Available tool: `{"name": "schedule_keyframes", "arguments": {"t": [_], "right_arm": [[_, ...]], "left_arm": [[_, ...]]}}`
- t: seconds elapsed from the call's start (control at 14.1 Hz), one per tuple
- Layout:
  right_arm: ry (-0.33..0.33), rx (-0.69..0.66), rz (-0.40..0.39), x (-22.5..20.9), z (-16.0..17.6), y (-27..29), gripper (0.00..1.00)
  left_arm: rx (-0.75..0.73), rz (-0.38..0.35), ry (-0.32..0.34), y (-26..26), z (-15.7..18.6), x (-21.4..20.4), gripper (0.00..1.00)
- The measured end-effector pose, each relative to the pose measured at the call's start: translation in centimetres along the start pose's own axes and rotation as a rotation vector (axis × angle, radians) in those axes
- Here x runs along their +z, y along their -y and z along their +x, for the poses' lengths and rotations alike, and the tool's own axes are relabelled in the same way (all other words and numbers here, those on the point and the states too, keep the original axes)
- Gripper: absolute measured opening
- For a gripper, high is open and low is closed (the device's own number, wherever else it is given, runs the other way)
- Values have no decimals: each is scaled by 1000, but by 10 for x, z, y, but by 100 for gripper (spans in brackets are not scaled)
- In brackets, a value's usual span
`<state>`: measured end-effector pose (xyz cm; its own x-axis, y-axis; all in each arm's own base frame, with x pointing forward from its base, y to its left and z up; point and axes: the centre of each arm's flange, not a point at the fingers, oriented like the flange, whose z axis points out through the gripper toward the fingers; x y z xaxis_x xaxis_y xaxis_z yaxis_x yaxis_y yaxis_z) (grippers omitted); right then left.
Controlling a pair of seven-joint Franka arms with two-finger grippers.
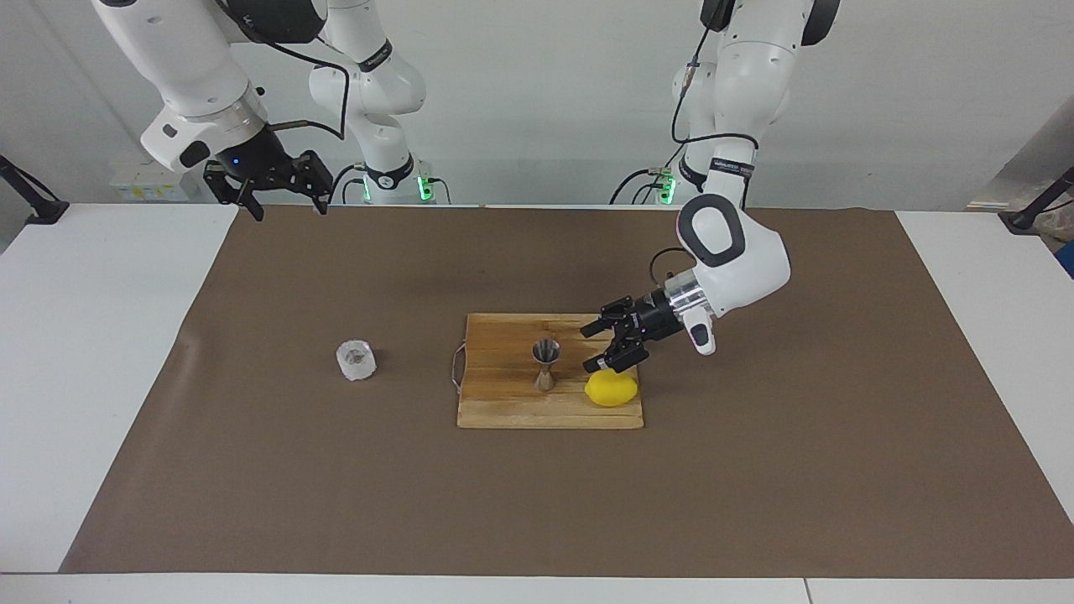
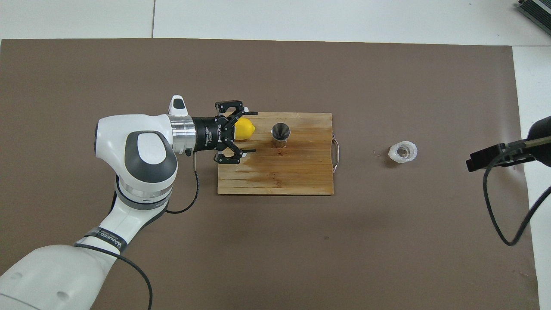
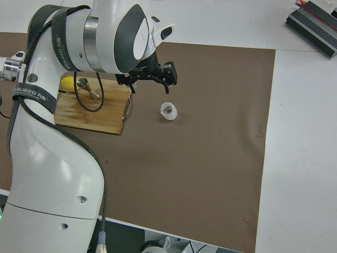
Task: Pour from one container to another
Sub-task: 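Retract the left gripper while the right gripper reaches toward the white cup, then grasp the small white cup with the right gripper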
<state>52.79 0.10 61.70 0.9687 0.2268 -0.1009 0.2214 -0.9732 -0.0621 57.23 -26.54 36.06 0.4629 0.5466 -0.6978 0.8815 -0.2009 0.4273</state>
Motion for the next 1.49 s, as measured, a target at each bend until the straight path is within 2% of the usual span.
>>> {"name": "schedule_keyframes", "arguments": {"t": [0.21,0.57,0.78,0.85,0.99,1.21,1.35,1.49], "right_arm": [[1,-266,2,4,-2,-7,100],[-119,-757,-65,30,3,-36,100],[-234,-945,29,63,0,-60,100],[-273,-992,66,78,-1,-74,100],[-333,-1040,140,113,1,-106,100],[-457,-1125,236,185,18,-148,100],[-502,-1154,286,227,31,-157,100],[-556,-1160,343,253,38,-154,100]], "left_arm": [[238,139,-140,-9,-19,-22,100],[583,247,-256,-20,-31,-53,100],[788,308,-305,-25,-20,-78,100],[866,356,-329,-26,-19,-82,100],[993,500,-390,-24,-19,-87,100],[1089,689,-425,-17,-26,-102,100],[1117,784,-434,-14,-26,-136,100],[1159,826,-408,-10,-19,-186,100]]}}
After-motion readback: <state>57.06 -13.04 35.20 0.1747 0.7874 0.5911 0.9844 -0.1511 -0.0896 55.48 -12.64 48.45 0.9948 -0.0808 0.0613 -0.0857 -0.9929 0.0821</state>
